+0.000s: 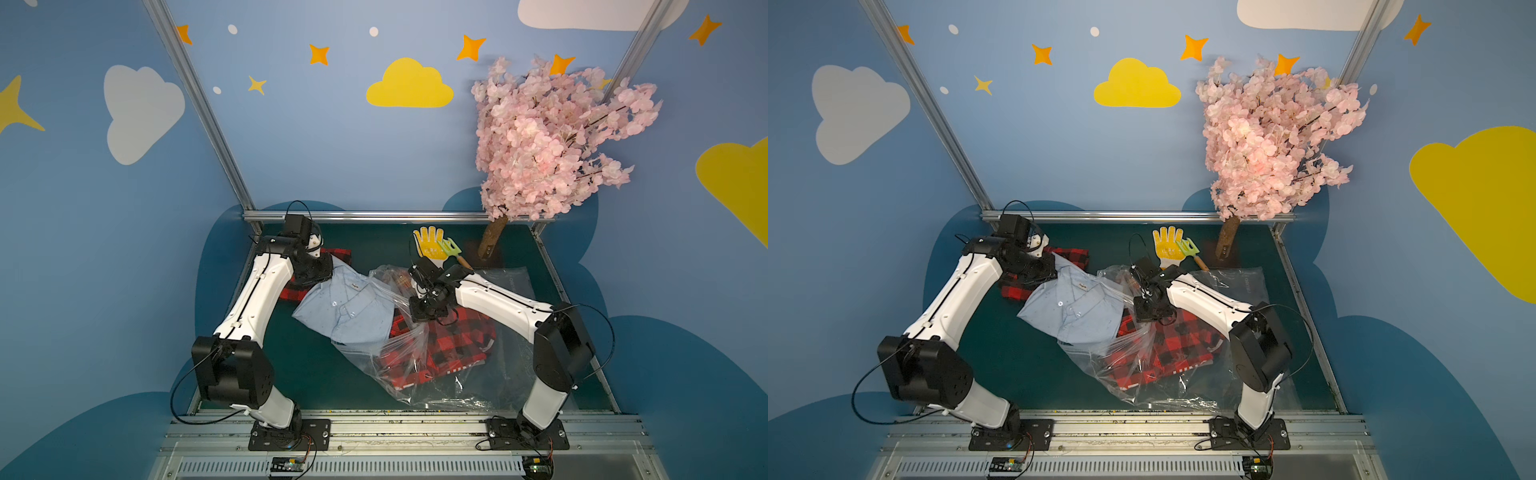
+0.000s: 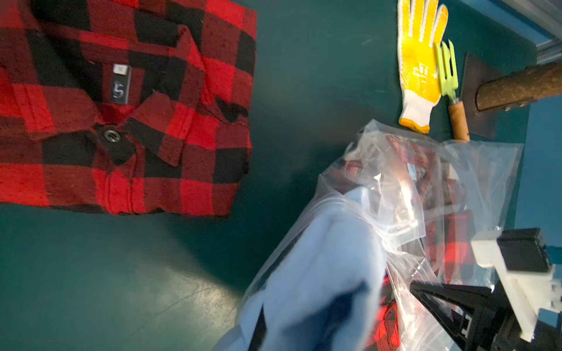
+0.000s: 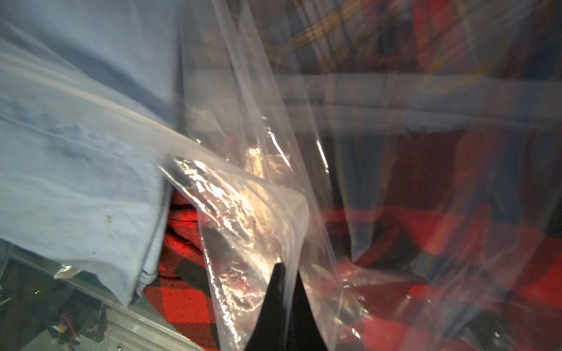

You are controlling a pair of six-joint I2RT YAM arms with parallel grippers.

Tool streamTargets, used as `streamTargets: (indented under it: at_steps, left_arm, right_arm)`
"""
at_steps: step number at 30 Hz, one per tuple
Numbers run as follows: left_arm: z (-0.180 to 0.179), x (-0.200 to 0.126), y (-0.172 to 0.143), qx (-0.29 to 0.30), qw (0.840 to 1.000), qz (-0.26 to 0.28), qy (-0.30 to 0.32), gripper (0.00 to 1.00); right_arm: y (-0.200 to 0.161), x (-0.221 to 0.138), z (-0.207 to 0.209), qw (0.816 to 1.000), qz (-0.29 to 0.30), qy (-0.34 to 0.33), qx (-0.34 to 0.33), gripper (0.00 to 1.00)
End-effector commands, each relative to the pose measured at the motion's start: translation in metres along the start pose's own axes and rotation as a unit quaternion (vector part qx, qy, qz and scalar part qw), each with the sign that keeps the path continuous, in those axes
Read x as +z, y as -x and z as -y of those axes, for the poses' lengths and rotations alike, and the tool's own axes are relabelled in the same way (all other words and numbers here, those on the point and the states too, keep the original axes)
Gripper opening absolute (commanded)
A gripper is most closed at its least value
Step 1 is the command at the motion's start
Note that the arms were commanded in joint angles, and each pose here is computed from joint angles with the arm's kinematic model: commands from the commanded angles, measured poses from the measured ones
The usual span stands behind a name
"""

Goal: Take the shirt out of the vacuum bag
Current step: Take out the shirt from the vacuum bag.

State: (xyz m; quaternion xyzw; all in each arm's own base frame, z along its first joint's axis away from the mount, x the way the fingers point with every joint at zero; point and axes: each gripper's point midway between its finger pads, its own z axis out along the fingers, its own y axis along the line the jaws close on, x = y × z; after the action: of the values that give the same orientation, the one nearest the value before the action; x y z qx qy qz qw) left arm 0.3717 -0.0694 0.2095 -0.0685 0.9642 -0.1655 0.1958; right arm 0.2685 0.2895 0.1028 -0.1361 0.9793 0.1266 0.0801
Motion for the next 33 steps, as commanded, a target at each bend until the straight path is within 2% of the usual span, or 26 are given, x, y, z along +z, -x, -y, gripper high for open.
streamTargets:
  at_steps: [1, 8, 18, 33]
  left_arm:
    - [-0.006, -0.015, 0.028, 0.004, 0.999, 0.045, 0.011, 0.05]
    - [-0.016, -0.029, 0.053, -0.017, 0.998, 0.066, 0.009, 0.05]
    - [-0.026, -0.069, 0.081, -0.034, 0.993, 0.109, 0.011, 0.05]
    - [-0.042, -0.106, 0.111, -0.025, 0.99, 0.133, 0.048, 0.05]
  right_arm:
    - [-0.023, 0.008, 0.018, 0.998, -0.048, -0.03, 0.004, 0.0]
    - [-0.019, 0.008, 0.021, 0.998, -0.047, -0.031, 0.01, 0.0]
    - [-0.015, 0.007, 0.025, 0.998, -0.044, -0.032, 0.016, 0.0]
    - [-0.015, 0.008, 0.028, 0.998, -0.045, -0.03, 0.02, 0.0]
